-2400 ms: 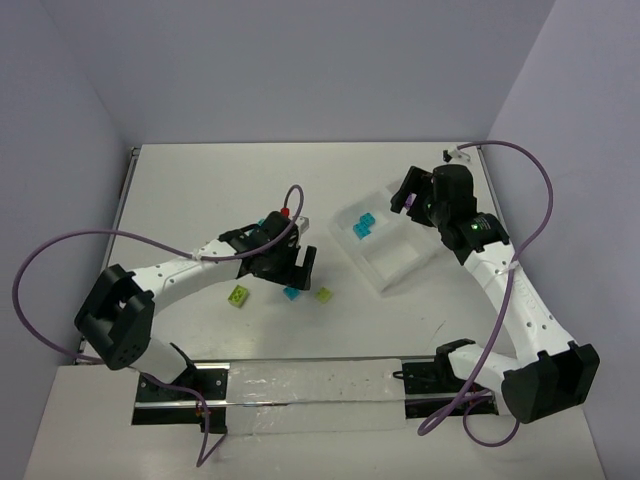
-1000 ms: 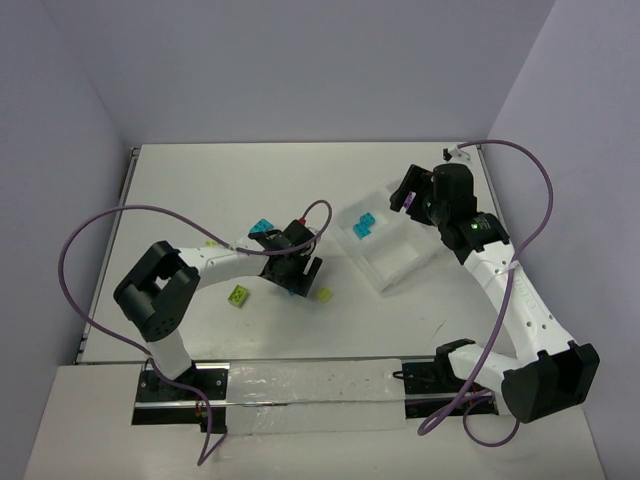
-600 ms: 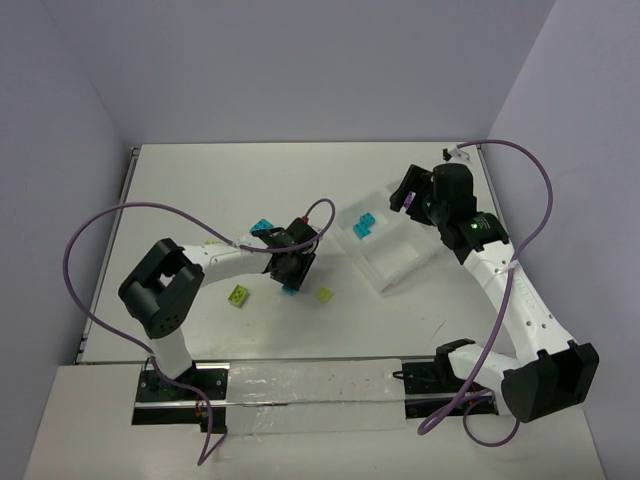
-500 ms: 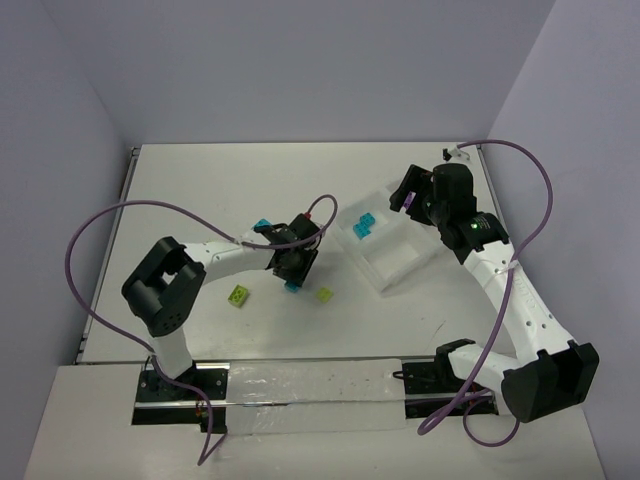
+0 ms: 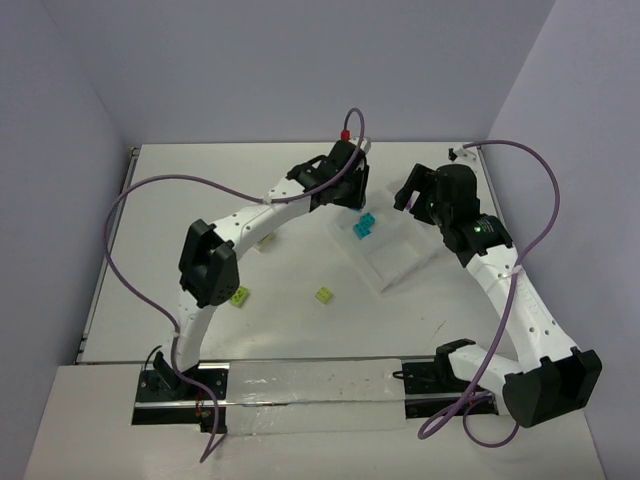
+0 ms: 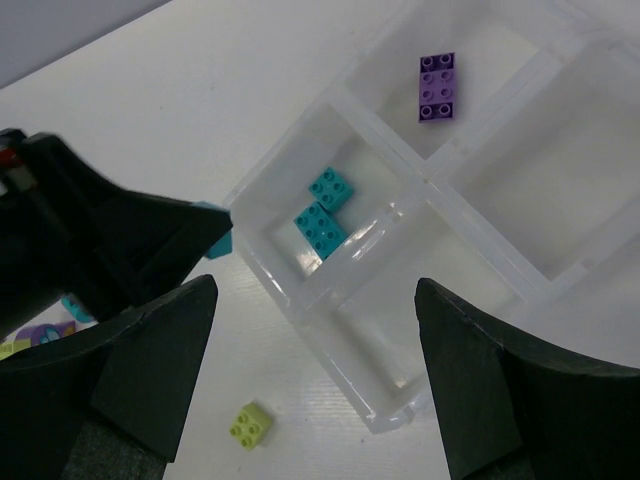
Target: Sort the legos into containers by color
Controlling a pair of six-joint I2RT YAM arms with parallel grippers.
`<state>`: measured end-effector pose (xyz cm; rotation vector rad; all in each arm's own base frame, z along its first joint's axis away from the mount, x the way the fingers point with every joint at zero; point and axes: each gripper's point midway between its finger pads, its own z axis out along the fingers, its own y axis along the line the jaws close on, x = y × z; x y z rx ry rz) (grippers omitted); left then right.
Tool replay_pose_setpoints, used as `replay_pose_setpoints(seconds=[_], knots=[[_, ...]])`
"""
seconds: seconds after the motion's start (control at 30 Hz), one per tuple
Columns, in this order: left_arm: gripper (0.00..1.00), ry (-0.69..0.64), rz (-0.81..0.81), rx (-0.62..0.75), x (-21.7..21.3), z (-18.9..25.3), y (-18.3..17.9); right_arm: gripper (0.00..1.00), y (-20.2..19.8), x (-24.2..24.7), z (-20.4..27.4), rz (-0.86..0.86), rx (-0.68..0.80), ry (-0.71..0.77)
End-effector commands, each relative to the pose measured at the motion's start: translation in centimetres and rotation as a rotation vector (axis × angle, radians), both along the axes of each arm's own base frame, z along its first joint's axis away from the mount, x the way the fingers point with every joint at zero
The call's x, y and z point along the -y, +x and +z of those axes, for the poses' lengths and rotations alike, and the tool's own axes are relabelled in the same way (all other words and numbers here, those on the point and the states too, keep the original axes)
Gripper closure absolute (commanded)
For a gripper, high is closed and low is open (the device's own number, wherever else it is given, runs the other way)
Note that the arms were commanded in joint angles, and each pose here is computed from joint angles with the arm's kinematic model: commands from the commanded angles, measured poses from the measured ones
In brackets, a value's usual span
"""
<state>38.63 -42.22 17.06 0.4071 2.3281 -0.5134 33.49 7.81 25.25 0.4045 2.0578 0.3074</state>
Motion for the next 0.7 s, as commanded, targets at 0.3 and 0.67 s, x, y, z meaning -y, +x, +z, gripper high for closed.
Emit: replay_pose_setpoints(seconds=[0.3, 0.67], knots=[[0.13, -0.069, 0.001, -0.008, 3.7, -1.2, 1.9, 0.13, -1.6, 2.1, 4.1, -0.063, 0.115, -0.045], [0.12, 0.004, -0.016, -0.014, -4.4, -0.7, -5.2, 0.13, -1.4, 1.1, 2.1, -0.027, 0.081, -0.015]])
